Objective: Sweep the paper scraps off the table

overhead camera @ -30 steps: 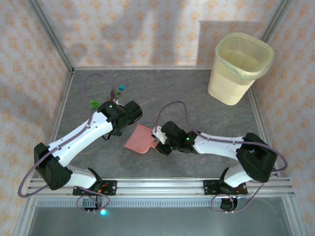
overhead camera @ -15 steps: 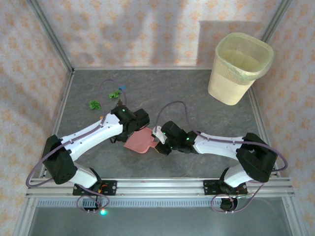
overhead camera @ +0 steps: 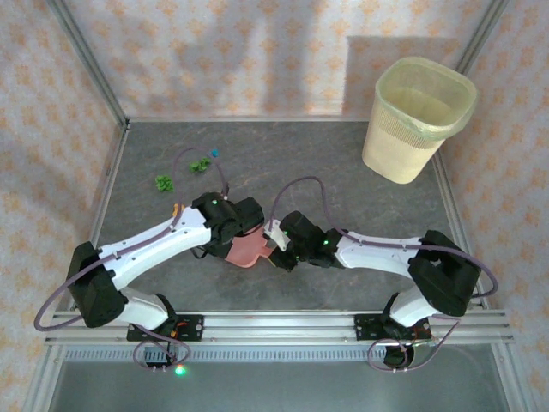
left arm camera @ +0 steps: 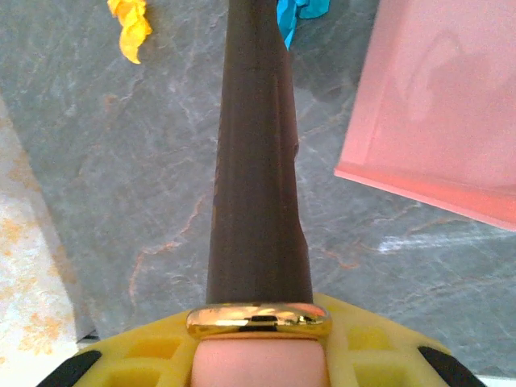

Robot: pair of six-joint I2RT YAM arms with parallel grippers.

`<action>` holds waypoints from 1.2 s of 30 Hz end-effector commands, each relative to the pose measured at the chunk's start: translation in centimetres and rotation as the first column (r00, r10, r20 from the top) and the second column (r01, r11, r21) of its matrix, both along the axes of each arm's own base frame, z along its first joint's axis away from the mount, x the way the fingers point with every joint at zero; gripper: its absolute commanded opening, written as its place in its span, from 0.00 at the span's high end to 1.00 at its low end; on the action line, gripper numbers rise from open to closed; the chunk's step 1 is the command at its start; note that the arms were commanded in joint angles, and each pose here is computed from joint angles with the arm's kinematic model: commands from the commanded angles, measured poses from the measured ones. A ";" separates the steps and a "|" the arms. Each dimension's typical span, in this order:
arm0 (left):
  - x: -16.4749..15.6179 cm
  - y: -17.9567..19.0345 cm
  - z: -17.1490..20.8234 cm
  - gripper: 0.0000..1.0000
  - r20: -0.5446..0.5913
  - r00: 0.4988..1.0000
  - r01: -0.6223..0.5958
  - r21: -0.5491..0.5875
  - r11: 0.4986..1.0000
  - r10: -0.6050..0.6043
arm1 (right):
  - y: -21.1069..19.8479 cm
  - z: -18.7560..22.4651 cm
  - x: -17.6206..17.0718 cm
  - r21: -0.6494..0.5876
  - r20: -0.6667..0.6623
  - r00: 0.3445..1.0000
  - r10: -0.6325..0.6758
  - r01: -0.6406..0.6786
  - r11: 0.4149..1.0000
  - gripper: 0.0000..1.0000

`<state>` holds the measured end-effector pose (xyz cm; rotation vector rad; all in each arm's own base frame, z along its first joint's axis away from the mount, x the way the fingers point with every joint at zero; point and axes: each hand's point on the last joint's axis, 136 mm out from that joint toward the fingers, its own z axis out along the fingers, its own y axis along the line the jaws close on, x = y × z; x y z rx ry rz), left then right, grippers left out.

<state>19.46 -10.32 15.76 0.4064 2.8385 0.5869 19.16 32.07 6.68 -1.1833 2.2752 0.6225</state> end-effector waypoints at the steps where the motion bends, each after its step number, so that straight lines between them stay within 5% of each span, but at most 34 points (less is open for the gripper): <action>1: -0.9 -1.0 -0.6 1.00 -0.035 0.999 0.023 -0.059 0.998 -0.025 | 0.6 0.3 0.7 0.011 0.007 1.000 -0.023 0.022 1.000 1.00; 19: -2.2 -4.3 0.1 1.00 -0.068 0.988 0.119 -0.216 0.969 -0.136 | -1.0 -1.5 2.7 -0.076 -0.006 0.992 -0.125 0.124 0.989 1.00; 32: 1.7 -1.9 6.4 1.00 0.220 0.974 0.083 -0.119 0.989 -0.055 | -1.2 -2.0 3.1 -0.089 0.011 0.992 -0.129 0.130 0.988 1.00; 36: 3.7 2.2 9.1 1.00 0.372 0.927 -0.041 -0.015 0.999 0.044 | -0.9 -2.0 2.8 -0.079 0.007 0.994 -0.112 0.112 0.991 1.00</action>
